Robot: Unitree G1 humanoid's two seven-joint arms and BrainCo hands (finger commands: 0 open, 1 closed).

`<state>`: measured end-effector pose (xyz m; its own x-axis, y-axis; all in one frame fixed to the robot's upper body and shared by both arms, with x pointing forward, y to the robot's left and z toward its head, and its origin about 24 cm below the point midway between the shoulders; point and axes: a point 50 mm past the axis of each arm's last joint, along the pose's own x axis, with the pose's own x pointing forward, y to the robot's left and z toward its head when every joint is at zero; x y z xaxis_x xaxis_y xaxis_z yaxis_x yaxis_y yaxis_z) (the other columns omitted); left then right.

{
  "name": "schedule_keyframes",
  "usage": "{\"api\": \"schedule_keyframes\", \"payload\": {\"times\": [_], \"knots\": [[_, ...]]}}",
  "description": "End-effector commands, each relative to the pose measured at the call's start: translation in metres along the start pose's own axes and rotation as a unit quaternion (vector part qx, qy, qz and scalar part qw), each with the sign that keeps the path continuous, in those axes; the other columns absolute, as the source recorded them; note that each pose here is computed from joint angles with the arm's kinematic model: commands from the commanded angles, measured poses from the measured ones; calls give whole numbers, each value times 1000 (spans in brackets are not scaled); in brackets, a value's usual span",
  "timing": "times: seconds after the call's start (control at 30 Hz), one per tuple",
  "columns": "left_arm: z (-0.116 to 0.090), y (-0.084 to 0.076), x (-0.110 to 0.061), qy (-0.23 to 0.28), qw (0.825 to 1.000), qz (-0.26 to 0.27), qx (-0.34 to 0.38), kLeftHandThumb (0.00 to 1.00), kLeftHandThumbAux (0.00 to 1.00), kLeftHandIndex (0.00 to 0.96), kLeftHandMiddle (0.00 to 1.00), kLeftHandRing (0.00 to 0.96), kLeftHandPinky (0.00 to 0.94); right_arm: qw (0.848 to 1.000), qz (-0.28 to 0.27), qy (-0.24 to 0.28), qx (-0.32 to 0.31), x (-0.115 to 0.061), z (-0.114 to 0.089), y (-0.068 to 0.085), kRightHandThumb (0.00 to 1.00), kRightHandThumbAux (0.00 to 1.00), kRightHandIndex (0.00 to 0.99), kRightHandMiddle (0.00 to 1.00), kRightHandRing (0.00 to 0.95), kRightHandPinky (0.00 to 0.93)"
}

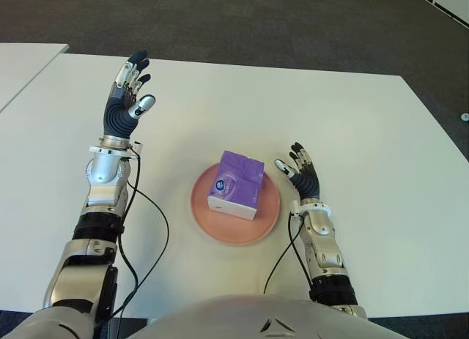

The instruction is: Put the tissue paper into the plate.

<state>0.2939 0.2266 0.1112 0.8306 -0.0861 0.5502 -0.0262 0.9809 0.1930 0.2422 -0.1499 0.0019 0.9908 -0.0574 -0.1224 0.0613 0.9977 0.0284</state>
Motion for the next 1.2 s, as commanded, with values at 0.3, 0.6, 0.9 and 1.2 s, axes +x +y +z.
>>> {"api": "schedule_keyframes", "payload": {"times": [0.3, 0.6, 0.9, 1.2], "knots": [[-28, -28, -41, 73, 997, 23, 20, 6, 542, 0, 0, 0, 0, 997, -7, 81, -7, -14, -31, -5, 83, 694, 10, 53, 33, 45], [-42, -54, -73, 134, 991, 13, 15, 0, 566, 0, 0, 0, 0, 997, -6, 81, -5, -13, -31, -5, 75, 706, 9, 53, 33, 46], [-52, -86, -106, 202, 979, -18, 2, 0, 538, 0, 0, 0, 0, 997, -7, 81, -4, -13, -30, -4, 72, 711, 13, 60, 39, 44], [-57, -94, -127, 247, 967, -56, 1, 0, 525, 0, 0, 0, 0, 997, -7, 78, 0, -13, -29, -3, 78, 719, 16, 66, 45, 51]]}}
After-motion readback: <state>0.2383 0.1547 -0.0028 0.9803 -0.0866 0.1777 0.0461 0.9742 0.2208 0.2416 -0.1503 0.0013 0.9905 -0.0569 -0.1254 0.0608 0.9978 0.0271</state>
